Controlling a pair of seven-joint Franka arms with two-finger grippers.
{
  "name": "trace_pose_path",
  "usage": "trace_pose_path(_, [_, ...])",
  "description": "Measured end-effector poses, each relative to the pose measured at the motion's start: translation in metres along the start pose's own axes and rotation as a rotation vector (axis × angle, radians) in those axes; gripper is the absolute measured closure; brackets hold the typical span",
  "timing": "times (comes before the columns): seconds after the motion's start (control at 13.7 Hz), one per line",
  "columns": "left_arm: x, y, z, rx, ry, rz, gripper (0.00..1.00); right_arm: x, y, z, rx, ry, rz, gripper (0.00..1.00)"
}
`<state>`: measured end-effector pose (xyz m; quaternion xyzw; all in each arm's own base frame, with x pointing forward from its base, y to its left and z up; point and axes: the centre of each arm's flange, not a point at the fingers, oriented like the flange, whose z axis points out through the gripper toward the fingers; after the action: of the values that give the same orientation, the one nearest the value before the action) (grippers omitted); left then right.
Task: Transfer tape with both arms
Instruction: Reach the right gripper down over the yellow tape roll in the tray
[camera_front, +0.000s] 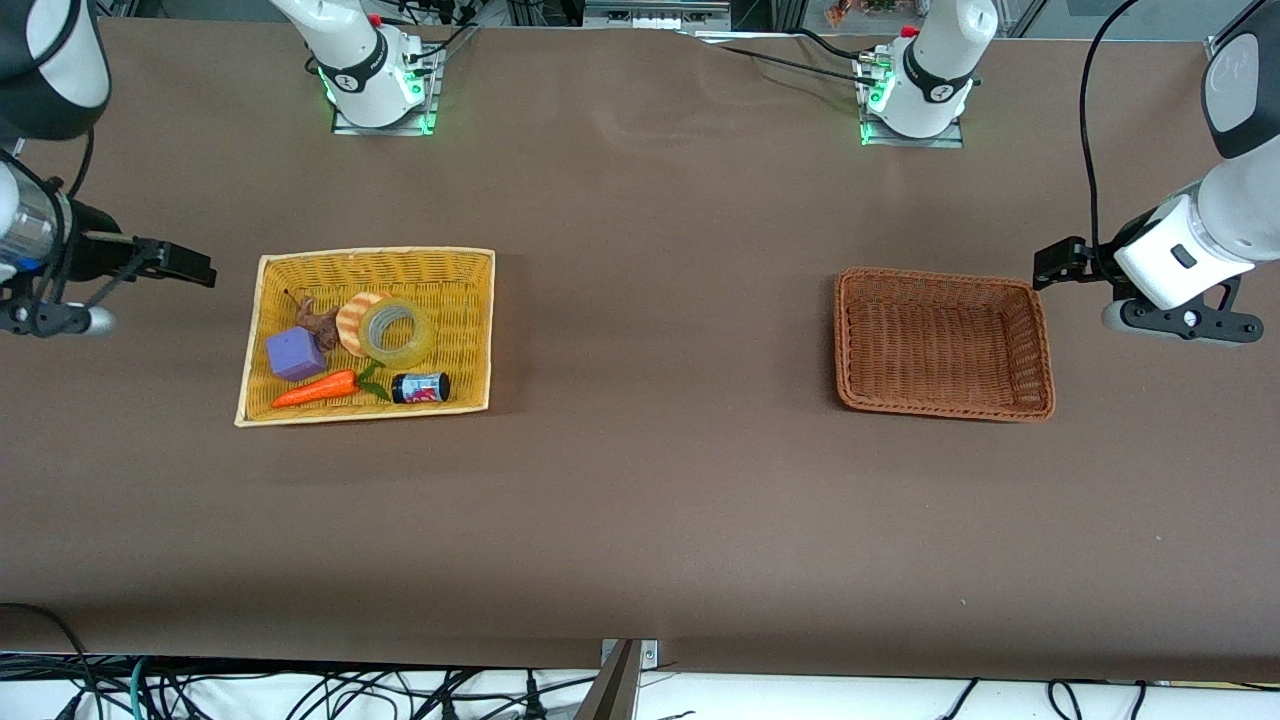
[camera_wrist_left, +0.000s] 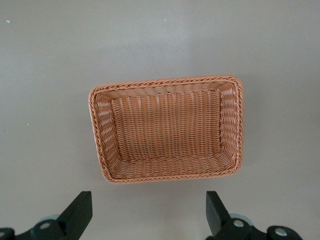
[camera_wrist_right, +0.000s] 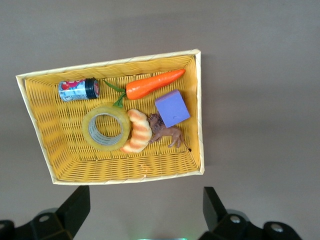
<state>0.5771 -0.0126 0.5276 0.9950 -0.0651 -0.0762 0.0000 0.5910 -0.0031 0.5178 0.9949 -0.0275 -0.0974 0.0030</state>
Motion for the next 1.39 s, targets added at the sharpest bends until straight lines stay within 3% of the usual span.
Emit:
trace_pose_path(0.22, [0.0, 0.0, 0.0, 0.001, 0.0, 0.0, 0.0, 0.012, -0.045, 0.037, 0.01, -0.015, -0.032, 0.0])
trace_pose_path(0.58, [0.001, 0.003, -0.001, 0.002, 0.002, 0.006, 0.0, 0.007, -0.161, 0.135, 0.011, 0.045, 0.036, 0.0])
trace_pose_path(0.95, [0.001, 0.003, -0.018, 0.005, 0.032, 0.007, 0.0, -0.018, -0.161, 0.242, 0.032, 0.099, 0.025, 0.0])
trace_pose_path(1.39, [-0.003, 0.004, -0.043, 0.007, 0.051, 0.009, 0.0, -0.037, -0.154, 0.294, 0.05, 0.14, 0.025, 0.0])
